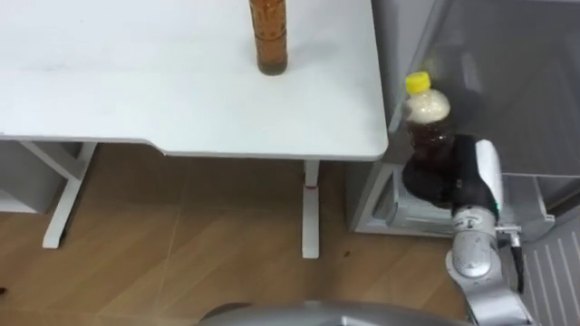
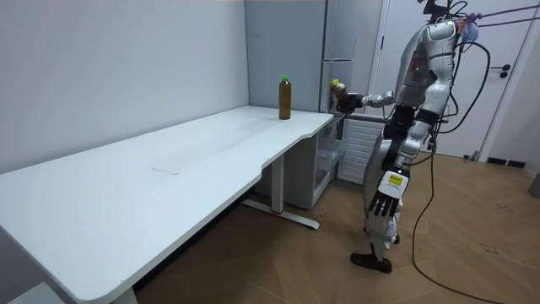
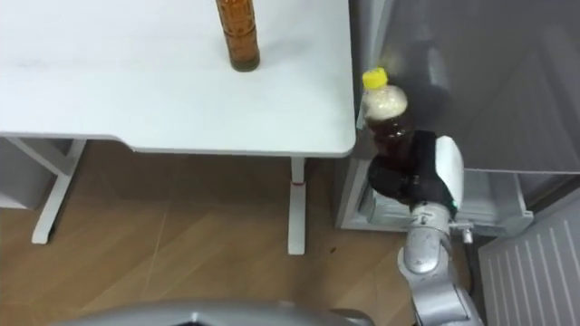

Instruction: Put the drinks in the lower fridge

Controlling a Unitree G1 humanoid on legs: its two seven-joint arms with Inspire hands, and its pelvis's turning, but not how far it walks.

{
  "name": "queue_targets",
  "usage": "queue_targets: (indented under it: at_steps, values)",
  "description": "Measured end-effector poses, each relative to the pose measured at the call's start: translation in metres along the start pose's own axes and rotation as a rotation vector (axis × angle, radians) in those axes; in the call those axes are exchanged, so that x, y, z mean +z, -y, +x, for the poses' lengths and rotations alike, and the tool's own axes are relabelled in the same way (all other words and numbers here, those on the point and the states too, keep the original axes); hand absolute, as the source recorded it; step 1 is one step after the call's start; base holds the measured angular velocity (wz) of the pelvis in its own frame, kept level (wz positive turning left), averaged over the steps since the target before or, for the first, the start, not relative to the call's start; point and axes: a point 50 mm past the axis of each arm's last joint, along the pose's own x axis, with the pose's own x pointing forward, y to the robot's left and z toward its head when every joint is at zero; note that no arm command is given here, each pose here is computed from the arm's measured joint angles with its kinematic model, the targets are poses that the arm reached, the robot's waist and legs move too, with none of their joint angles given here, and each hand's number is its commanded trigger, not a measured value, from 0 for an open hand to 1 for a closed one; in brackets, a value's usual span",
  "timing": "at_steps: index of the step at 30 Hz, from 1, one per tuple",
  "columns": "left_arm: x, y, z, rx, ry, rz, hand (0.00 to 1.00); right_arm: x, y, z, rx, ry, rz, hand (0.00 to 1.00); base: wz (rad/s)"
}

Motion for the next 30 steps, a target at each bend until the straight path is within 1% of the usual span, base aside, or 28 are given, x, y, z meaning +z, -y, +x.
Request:
queue_targets:
  at_steps: [1, 3, 6, 9, 13, 15, 20, 27, 30]
  values:
    - [0.001, 0.000, 0.000, 0.004, 0.004, 0.003, 0.00, -0.001, 0.004, 0.001, -0.042, -0.004, 0.003, 1.00, 0.00]
    - [0.002, 0.000, 0.000, 0.008, 0.012, 0.005, 0.00, -0.008, 0.017, 0.004, -0.190, -0.032, -0.001, 1.00, -0.07]
    - [0.006, 0.000, 0.001, 0.008, 0.029, 0.008, 0.00, -0.021, 0.029, 0.005, -0.311, -0.095, -0.006, 1.00, -0.07]
    - [0.012, 0.001, 0.002, 0.012, 0.045, 0.025, 0.00, -0.033, 0.035, 0.002, -0.395, -0.166, 0.010, 1.00, 0.00]
    - [0.015, 0.000, 0.002, 0.024, 0.057, 0.022, 0.00, -0.039, 0.040, -0.001, -0.466, -0.223, 0.072, 1.00, -0.01]
    - [0.019, -0.001, 0.002, 0.025, 0.067, 0.021, 0.00, -0.046, 0.041, -0.003, -0.509, -0.280, 0.117, 1.00, 0.00]
    - [0.017, -0.003, 0.002, 0.029, 0.068, 0.025, 0.00, -0.063, 0.039, -0.010, -0.534, -0.434, 0.223, 1.00, 0.00]
    - [0.016, -0.005, 0.002, 0.029, 0.073, 0.029, 0.00, -0.075, 0.036, -0.014, -0.600, -0.671, 0.528, 1.00, 0.02]
    - [0.015, -0.006, 0.001, 0.029, 0.068, 0.031, 0.00, -0.078, 0.034, -0.015, -0.610, -0.727, 0.598, 1.00, 0.02]
